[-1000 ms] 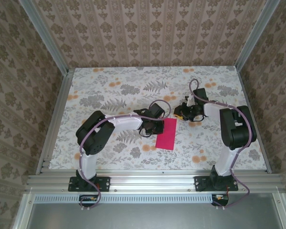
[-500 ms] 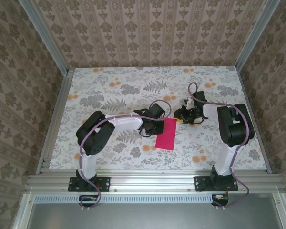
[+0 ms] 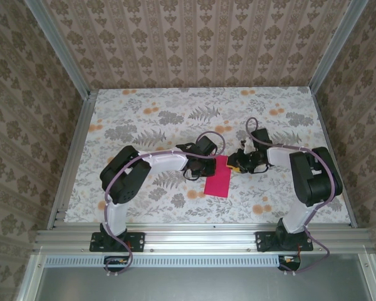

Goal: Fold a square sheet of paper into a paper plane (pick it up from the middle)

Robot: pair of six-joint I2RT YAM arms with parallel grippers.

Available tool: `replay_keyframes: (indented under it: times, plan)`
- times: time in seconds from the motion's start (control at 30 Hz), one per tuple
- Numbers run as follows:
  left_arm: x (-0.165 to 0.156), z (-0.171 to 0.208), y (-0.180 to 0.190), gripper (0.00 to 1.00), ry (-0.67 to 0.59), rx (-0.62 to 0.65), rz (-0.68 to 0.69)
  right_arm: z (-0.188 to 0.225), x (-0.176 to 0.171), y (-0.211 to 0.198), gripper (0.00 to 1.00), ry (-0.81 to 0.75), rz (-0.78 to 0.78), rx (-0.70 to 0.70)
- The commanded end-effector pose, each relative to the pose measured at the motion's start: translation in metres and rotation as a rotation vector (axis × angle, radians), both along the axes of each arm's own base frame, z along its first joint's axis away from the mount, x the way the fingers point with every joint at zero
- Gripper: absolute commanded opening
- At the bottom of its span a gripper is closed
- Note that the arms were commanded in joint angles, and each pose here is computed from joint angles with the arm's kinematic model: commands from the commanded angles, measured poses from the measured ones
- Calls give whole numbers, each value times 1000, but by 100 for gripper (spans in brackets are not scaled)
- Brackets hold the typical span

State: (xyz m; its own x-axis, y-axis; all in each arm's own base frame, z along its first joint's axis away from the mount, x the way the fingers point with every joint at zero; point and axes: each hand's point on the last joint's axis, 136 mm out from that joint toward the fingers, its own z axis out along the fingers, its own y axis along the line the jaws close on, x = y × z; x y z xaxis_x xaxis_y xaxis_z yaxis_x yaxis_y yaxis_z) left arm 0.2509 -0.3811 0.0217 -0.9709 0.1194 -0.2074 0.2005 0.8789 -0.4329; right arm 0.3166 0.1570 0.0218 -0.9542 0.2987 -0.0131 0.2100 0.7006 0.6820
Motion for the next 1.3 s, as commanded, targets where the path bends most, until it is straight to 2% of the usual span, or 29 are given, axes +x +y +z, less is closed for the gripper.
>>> replay_keyframes:
  times: [0.0,0.13,0.3,0.47,0.7,0.87,1.03,1.27]
  plan:
    - [-12,-11,12,0,27,76,-25,-17,-10,-10,28,38,-15,-87]
    - [-11,-11,11,0,25,74,-22,-18,-19,-18,28,34,-8,-138]
    - [-11,-11,11,0,27,73,-21,9,-27,3,28,-31,14,4]
    - [-12,-12,12,0,27,76,-21,10,-48,21,28,-16,43,90]
    - [-12,-12,12,0,29,75,-22,-18,-68,18,28,47,36,34]
    - [-13,-12,13,0,26,78,-22,3,-67,15,28,2,54,11]
    - [-12,-11,11,0,25,70,-17,29,-70,30,29,-53,74,56]
    - [-11,-9,10,0,21,65,-17,9,-84,47,29,-3,80,73]
